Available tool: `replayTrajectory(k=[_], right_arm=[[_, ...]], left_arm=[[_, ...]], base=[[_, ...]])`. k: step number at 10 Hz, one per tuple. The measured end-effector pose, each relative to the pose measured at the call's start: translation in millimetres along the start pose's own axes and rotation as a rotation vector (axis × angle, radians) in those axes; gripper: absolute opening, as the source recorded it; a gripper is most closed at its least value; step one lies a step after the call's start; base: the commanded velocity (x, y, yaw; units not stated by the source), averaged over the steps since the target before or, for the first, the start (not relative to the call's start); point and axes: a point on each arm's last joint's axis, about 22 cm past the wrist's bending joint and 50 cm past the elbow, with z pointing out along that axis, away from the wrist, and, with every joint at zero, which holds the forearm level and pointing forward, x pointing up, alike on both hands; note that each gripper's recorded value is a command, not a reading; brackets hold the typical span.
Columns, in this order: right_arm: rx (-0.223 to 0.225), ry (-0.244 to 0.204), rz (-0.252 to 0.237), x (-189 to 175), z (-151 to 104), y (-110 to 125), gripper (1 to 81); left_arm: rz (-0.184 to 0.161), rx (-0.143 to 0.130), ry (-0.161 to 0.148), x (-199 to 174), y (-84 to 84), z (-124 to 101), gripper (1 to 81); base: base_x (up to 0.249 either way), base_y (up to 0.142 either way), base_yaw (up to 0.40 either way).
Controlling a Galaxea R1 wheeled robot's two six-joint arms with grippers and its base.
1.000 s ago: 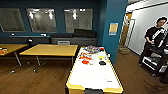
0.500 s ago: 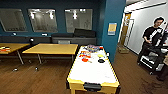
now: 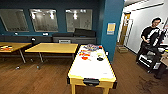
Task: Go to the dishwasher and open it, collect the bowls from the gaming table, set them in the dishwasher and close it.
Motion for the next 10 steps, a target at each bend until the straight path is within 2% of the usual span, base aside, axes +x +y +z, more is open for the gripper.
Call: replayTrajectory(k=[2, 5, 10], right_arm=[[-0.01, -0.014, -0.001, -10, -1, 5, 1.0], [-0.008, 0.008, -0.007, 7, 3, -1, 1.0], [-0.014, 0.0, -0.006, 3, 3, 2, 1.0]], left_arm=[[-0.001, -0.006, -0.011, -12, 4.1, 1, 1.0], [0.002, -0.005, 0.006, 4, 2.4, 0, 1.0], [0.0, -0.004, 0.001, 1, 2.0, 0, 1.0]], base=[[0.0, 0.0, 0.0], [0.0, 0.0, 0.0], [0.0, 0.0, 0.0]])
